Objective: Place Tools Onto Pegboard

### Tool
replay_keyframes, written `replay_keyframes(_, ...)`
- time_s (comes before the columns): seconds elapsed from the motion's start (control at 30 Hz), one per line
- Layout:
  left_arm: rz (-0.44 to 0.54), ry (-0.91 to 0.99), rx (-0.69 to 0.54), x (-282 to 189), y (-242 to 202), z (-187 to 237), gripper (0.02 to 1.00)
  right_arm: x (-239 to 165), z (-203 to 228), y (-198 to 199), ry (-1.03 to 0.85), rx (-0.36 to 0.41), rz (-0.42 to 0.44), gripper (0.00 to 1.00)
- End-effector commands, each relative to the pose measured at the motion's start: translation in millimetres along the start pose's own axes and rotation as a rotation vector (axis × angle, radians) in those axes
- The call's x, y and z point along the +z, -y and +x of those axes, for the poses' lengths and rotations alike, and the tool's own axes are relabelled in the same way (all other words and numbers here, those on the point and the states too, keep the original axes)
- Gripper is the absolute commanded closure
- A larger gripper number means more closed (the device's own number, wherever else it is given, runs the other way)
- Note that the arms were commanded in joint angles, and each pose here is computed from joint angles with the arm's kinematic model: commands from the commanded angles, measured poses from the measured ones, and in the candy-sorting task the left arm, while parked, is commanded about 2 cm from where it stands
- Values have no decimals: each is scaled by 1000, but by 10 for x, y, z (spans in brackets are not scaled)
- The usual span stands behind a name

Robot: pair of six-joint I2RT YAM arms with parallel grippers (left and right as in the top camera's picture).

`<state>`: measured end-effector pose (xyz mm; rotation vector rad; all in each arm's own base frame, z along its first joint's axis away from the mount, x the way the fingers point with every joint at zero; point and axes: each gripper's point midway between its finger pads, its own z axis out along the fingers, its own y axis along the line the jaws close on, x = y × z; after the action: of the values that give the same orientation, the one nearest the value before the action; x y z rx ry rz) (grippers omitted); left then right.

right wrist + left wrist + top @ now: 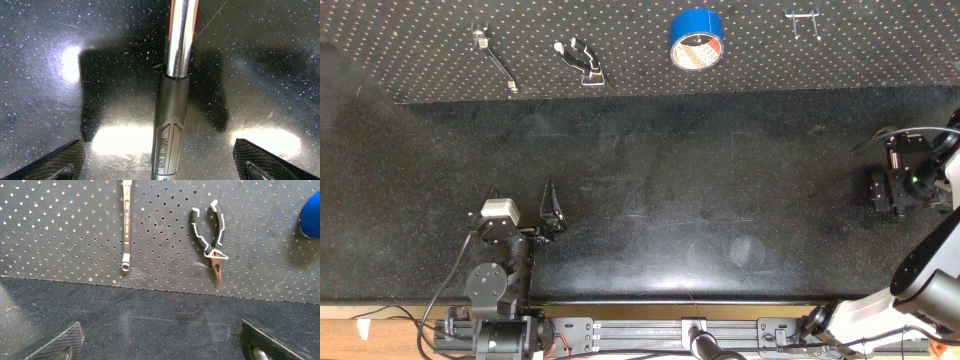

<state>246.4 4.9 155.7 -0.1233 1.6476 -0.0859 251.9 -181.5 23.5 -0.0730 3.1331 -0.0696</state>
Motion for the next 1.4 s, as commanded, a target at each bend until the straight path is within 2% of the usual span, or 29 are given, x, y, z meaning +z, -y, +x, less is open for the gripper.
replay_keyframes(0.03,9,1,16,-5,12,2,23,56,0,-13,-7,11,-19,34)
replay_keyframes(0.33,9,1,16,-5,12,2,23,58,-15,-7,-1,11,-18,36)
replay_keyframes(0.4,9,1,16,-5,12,2,23,59,-15,-7,-1,11,-18,150)
replay_keyframes(0.5,9,1,16,-5,12,2,23,60,-14,-8,-1,11,-18,443)
replay_keyframes(0.57,9,1,16,-5,12,2,23,60,-14,-8,-1,11,-18,597)
replay_keyframes(0.6,9,1,16,-5,12,2,23,62,-13,-8,-2,11,-18,630)
replay_keyframes(0.7,9,1,16,-5,12,2,23,62,-13,-8,-2,11,-18,638)
replay_keyframes(0.87,9,1,16,-5,12,2,23,80,-8,-13,-7,11,-22,746)
replay_keyframes(0.9,9,1,16,-5,12,2,20,94,-4,-16,-11,10,-25,779)
replay_keyframes(0.93,9,1,16,-5,12,2,23,107,-1,-19,-14,10,-27,886)
replay_keyframes(0.97,9,1,16,-5,12,2,23,109,0,-20,-15,10,-28,919)
replay_keyframes(1.1,9,1,16,-5,12,2,23,20,-77,8,34,16,-11,925)
replay_keyframes(1.17,9,1,16,-5,12,2,23,-246,-275,10,173,67,-4,925)
replay_keyframes(1.23,9,1,16,-5,12,2,23,-870,-611,-147,460,103,-65,923)
replay_keyframes(1.33,9,1,16,-5,12,2,23,-1966,-901,-547,863,81,-174,925)
replay_keyframes(1.4,9,1,16,-5,12,2,23,-2422,-960,-799,994,62,-178,923)
